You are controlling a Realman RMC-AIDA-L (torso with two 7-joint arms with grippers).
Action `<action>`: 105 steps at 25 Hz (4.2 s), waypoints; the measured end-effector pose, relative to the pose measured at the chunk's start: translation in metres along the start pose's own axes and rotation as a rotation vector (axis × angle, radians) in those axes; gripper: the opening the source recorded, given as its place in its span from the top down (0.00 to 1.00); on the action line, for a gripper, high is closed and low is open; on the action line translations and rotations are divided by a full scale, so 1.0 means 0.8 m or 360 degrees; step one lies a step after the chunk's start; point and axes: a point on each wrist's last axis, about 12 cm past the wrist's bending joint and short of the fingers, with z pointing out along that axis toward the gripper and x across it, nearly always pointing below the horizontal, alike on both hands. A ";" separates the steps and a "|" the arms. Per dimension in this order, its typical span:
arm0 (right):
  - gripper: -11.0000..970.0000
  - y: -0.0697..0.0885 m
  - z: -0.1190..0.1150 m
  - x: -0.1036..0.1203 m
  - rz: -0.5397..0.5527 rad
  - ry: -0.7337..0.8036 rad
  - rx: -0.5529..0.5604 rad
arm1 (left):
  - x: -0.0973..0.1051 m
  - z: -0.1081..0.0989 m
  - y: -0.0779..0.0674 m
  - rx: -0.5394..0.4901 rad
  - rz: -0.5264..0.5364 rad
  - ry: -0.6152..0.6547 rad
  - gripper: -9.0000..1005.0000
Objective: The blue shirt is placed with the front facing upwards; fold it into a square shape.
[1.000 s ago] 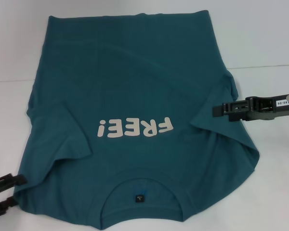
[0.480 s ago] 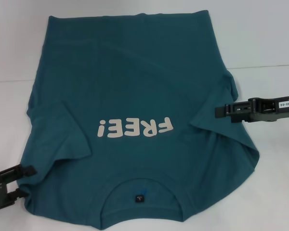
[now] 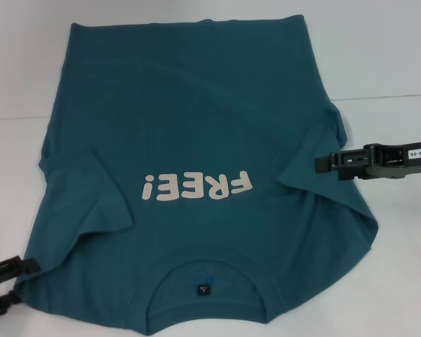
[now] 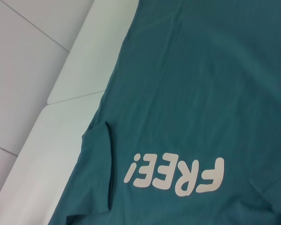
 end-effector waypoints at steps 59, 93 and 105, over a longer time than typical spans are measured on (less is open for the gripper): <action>0.13 -0.048 -0.041 0.031 -0.0011 0.0146 0.0258 | -0.004 0.014 -0.038 0.0355 0.0293 0.0064 0.96; 0.13 -0.053 0.006 0.027 -0.0093 0.0168 0.0447 | -0.002 0.017 -0.033 0.0343 0.0258 0.0035 0.96; 0.14 -0.048 0.018 0.021 -0.0121 0.0228 0.0521 | -0.002 0.016 -0.033 0.0355 0.0257 0.0019 0.96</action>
